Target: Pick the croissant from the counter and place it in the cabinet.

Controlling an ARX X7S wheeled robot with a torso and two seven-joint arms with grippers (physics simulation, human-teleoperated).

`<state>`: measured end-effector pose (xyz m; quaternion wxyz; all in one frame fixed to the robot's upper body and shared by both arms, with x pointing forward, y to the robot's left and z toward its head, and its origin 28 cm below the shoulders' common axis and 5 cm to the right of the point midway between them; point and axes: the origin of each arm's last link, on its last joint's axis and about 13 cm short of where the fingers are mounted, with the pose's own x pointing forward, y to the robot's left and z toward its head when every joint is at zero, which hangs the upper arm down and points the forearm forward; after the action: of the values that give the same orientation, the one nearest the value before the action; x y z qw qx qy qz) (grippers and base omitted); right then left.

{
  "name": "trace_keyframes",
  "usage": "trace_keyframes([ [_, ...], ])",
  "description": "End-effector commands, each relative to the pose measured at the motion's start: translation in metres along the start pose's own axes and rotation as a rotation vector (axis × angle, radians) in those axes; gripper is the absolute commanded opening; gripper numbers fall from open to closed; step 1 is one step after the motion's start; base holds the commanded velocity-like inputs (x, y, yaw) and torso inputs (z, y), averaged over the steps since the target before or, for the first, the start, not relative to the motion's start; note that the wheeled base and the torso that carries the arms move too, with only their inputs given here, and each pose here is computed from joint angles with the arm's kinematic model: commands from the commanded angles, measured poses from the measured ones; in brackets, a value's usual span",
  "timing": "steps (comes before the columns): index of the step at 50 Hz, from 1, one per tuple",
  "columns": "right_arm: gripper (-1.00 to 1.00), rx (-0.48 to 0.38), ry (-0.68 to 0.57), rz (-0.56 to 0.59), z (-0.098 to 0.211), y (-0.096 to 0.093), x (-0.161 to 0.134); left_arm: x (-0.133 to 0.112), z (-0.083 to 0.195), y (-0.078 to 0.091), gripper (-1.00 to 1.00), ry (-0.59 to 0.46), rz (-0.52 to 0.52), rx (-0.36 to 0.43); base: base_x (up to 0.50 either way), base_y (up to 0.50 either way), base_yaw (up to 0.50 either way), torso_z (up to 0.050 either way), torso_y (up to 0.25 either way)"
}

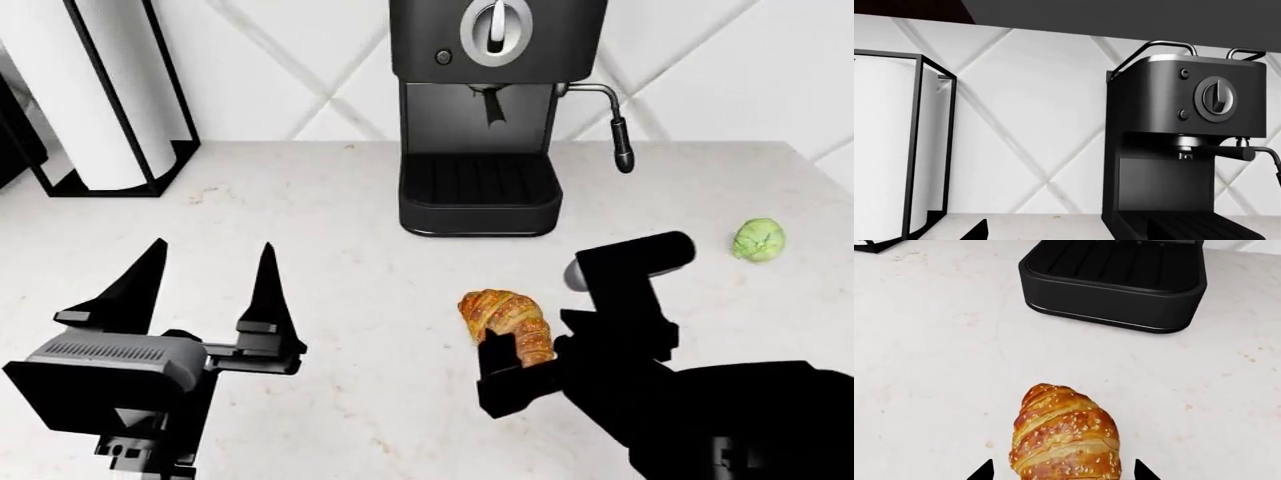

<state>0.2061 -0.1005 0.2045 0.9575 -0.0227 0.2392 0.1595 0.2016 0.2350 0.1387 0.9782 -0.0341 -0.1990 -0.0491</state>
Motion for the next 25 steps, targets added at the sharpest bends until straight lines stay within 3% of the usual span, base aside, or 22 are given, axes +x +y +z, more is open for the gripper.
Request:
trace_keyframes([
  [1, 1.00, -0.032, 0.029, 0.012, -0.0010, -0.0023, 0.0022, 0.0002, 0.0005, 0.0003, 1.00, -0.001, 0.001, -0.002, 0.00, 0.00, 0.00, 0.000, 0.000],
  [25, 1.00, -0.040, 0.059, 0.013, -0.0030, -0.0042, 0.0110, 0.0004, 0.0002, 0.0022, 1.00, 0.001, 0.004, -0.008, 0.00, 0.00, 0.00, 0.000, 0.000],
])
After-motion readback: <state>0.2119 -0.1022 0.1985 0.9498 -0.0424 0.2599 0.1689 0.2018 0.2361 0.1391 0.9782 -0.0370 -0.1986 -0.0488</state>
